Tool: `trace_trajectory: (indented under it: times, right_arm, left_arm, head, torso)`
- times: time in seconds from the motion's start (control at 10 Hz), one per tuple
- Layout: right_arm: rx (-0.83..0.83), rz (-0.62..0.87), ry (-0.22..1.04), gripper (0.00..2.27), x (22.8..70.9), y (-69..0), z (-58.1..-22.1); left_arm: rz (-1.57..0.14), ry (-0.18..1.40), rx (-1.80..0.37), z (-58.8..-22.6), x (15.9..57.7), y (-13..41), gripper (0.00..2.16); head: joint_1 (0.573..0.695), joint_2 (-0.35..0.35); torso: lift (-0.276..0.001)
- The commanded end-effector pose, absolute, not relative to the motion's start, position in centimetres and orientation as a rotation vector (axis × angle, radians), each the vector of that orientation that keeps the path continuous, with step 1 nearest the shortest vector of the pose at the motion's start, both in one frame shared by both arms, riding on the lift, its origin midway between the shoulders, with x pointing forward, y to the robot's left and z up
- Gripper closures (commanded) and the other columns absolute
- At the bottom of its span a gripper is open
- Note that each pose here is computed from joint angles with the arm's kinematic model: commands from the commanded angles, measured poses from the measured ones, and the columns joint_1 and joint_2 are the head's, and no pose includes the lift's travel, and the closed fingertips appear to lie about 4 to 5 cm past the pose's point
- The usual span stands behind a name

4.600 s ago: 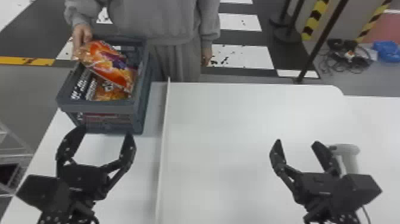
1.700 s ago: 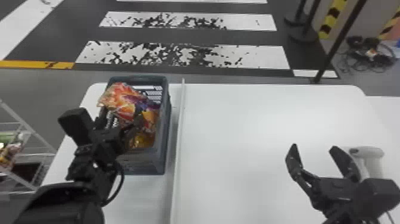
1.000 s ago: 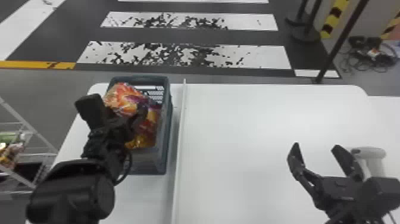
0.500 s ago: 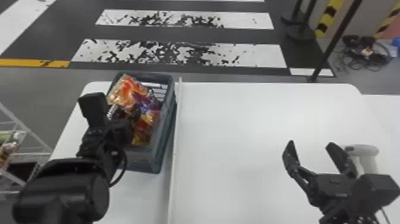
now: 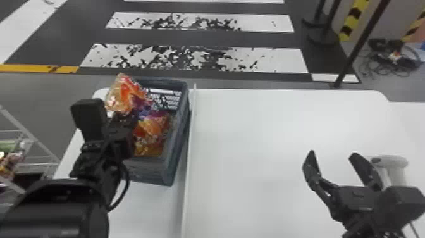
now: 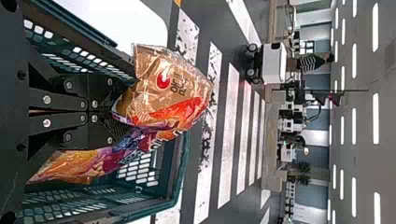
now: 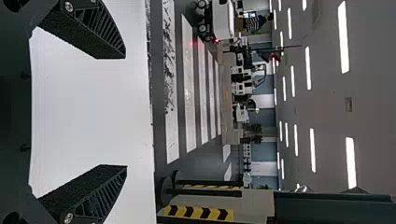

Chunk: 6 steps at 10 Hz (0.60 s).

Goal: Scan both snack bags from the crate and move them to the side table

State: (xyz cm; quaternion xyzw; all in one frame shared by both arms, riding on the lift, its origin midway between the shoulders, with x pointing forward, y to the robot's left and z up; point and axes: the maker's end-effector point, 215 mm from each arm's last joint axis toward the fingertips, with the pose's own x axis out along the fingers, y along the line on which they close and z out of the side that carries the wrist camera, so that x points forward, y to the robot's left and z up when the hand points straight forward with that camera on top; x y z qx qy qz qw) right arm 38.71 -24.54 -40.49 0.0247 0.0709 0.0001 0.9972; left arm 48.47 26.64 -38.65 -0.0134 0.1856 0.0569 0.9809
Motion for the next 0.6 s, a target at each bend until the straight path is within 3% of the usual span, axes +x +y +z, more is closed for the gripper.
trace_trajectory:
  times: [0.0, 0.3, 0.5]
  right_arm:
    - [0.050, -0.001, 0.144, 0.08, 38.7, -24.6, -40.6]
    - [0.051, -0.001, 0.140, 0.08, 38.7, -24.6, -40.4]
    - [0.054, -0.007, 0.132, 0.08, 38.8, -24.9, -40.0]
  left_arm:
    - [0.103, 0.327, -0.040, -36.0, 48.2, 25.9, 2.14]
    - [0.091, 0.270, -0.032, -29.7, 48.2, 24.4, 2.14]
    - [0.018, 0.253, -0.056, -27.7, 47.8, 20.5, 2.14]
  head:
    - [0.695, 0.028]
    - [0.695, 0.012]
    - [0.695, -0.006]
  torso:
    - [-0.075]
    - [-0.075]
    - [-0.075]
